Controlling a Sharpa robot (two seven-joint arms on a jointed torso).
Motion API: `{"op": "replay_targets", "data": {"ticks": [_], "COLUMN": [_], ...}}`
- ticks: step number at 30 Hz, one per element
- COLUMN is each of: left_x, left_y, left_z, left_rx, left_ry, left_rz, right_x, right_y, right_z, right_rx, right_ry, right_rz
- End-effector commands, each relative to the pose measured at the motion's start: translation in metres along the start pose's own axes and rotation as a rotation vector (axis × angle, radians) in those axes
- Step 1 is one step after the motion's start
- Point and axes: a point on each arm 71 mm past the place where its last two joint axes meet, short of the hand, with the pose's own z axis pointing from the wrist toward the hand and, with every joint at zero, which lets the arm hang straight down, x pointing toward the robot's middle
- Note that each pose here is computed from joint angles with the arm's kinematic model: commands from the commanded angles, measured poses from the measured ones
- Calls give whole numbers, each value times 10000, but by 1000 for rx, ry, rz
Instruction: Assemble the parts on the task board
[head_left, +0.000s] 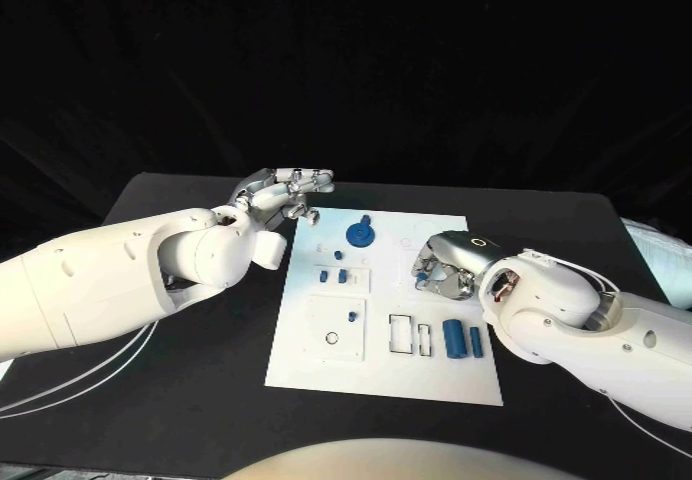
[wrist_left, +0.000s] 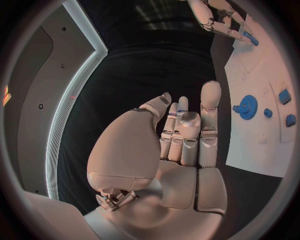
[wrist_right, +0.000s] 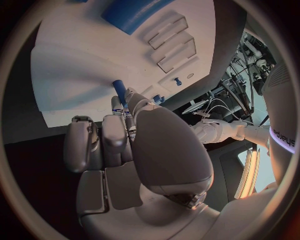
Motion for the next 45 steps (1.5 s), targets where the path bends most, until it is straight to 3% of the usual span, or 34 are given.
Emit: {"op": "replay_targets", "data": {"ticks": [1, 9, 16, 23, 29, 36, 45], "left_x": [22, 8, -6, 39, 57, 76, 69], "left_y": [-7, -8, -3, 7, 13, 24, 35], "left_z": [1, 1, 12, 36, 47, 64, 71], "left_rx": [6, 12, 12, 18, 19, 18, 14], "left_ry": [23, 24, 17, 38, 40, 42, 36], "left_rz": [0, 4, 36, 37, 36, 33, 33], "right_x": [-58, -238, -230, -33, 164, 361, 494], "right_y": [59, 247, 522, 910, 1107, 1171, 1200], "right_z": [-34, -170, -165, -96, -43, 17, 23], "right_rx": [-35, -104, -198, -300, -345, -351, -354], "right_ry": [-59, -146, -149, -92, -25, 46, 97], "right_rz": [10, 67, 149, 216, 225, 217, 197]}}
